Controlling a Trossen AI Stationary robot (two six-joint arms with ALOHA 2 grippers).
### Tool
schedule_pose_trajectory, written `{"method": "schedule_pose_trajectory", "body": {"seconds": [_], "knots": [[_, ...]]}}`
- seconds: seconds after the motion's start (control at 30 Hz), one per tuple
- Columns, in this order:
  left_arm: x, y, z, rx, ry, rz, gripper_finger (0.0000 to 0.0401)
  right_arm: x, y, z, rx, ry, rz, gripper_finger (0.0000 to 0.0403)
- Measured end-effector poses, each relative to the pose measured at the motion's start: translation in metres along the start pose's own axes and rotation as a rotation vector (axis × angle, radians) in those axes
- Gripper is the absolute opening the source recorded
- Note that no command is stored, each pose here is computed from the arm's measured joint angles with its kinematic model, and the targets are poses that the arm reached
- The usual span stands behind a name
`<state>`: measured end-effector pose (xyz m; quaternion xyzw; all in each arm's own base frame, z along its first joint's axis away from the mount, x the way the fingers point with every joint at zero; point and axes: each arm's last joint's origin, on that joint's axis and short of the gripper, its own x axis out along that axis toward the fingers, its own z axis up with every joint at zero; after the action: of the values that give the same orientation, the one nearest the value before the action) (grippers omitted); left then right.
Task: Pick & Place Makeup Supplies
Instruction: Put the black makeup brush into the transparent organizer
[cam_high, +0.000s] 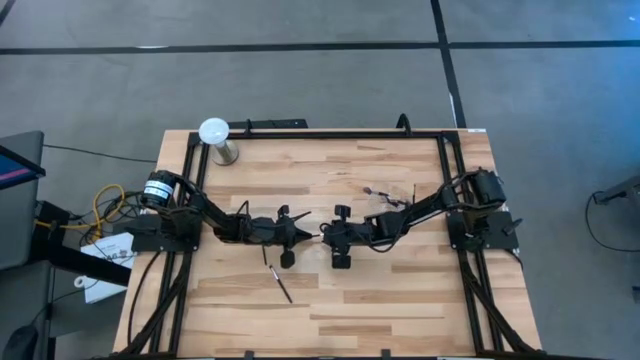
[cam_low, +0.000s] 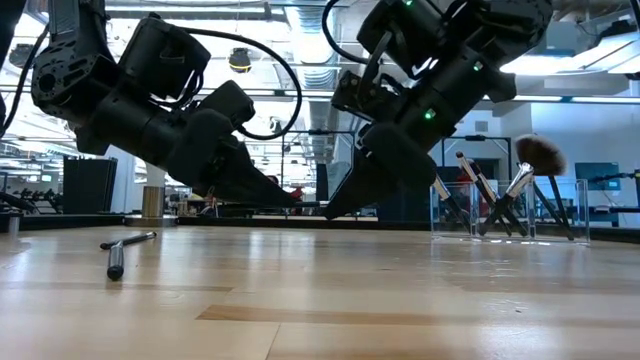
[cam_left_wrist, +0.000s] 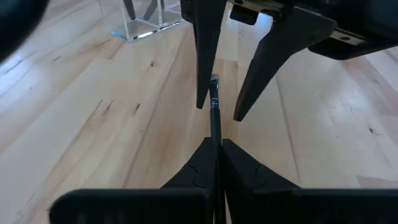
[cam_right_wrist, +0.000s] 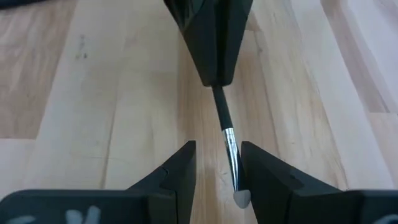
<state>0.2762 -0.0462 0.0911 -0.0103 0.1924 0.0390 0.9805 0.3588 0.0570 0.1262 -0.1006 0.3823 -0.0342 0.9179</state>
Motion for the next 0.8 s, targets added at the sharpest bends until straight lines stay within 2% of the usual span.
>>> {"method": "schedule_pose_trajectory", "body": {"seconds": [0.2,0.5,0.67,0.8], "knots": [[0.0002,0.0001,0.0002,0.000,-0.001,0.002,0.0012,0.0004,-0.0018,0.0000,-0.001,0.001,-0.005,0.0105],[0.0001,-0.0010,0.0002,-0.002,0.004,-0.043,0.0016,0.0005,-0.0025,-0.0002,-0.009,0.003,0.008,0.0012],[0.0003,-0.0004,0.0006,-0.005,0.000,-0.026,0.0038,0.0003,-0.0026,-0.0007,-0.011,0.010,0.005,0.0026],[0.0003,-0.0001,0.0009,-0.007,-0.003,-0.015,0.0061,-0.0010,0.0019,-0.0039,-0.033,0.043,0.009,0.0011]]}}
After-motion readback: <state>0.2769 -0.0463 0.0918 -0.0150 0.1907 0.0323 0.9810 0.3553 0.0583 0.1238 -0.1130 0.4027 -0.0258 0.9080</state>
